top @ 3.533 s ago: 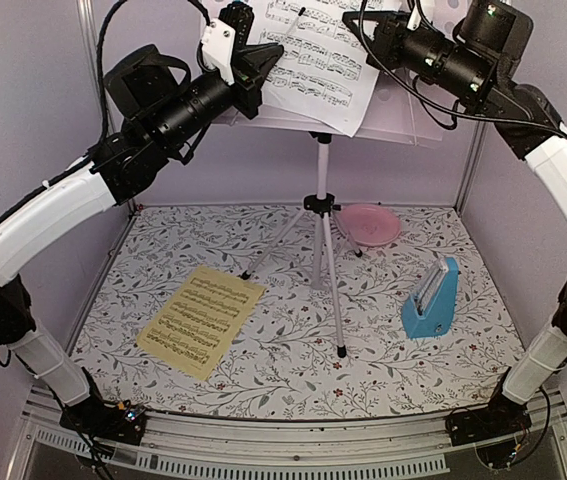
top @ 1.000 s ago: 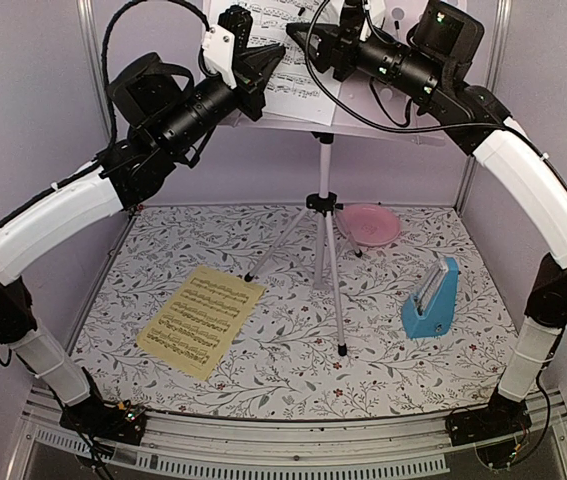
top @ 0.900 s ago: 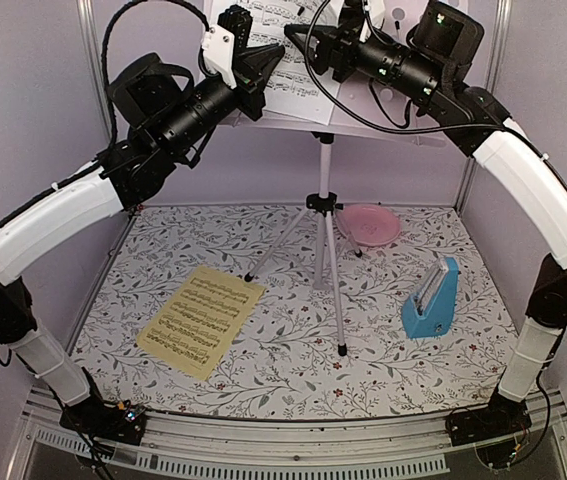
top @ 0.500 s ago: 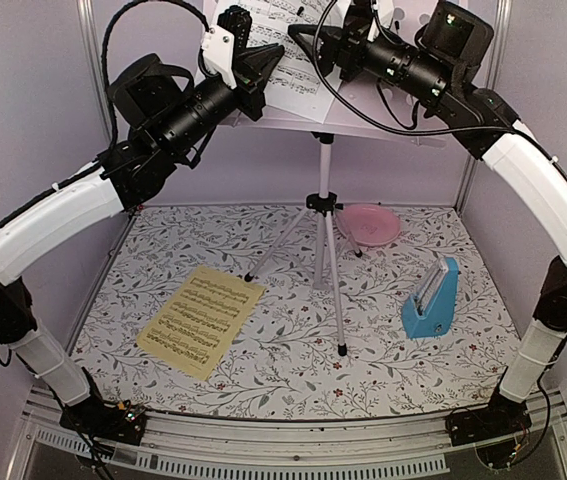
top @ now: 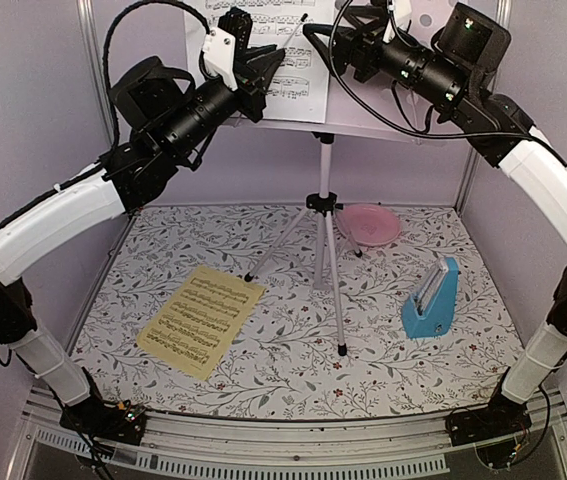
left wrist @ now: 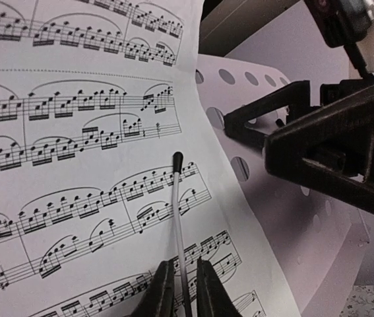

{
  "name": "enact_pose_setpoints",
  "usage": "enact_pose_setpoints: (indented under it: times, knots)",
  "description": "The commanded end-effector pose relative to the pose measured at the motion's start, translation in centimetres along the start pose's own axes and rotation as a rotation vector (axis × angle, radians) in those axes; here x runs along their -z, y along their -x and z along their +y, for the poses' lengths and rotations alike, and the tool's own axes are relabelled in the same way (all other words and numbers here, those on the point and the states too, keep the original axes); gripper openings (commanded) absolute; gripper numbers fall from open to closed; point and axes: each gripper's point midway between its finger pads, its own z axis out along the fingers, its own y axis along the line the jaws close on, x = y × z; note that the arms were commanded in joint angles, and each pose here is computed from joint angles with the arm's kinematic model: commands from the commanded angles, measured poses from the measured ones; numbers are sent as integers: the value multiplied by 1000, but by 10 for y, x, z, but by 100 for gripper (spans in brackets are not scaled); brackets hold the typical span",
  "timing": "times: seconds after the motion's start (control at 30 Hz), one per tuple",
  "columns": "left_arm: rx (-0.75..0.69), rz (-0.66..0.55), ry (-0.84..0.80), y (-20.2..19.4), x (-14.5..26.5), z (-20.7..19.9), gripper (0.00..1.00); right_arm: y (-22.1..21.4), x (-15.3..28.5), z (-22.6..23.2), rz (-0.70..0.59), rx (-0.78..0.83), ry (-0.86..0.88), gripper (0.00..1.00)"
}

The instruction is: Set up the instrument practice props

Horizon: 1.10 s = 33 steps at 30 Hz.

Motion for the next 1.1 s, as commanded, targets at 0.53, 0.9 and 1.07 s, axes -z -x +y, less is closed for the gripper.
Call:
enact_pose_setpoints:
  times: [0.53,0.9,1.07]
  knots:
    - [32,0,72,28,35,20,34,4,17,-8,-16,-20,-42,73]
    - [137,114,140,27,80,49,60,13,34,13,-2,-62,82,75]
    - [274,268,168,-15,129,55,68,1,48,34,76,-146,194,76]
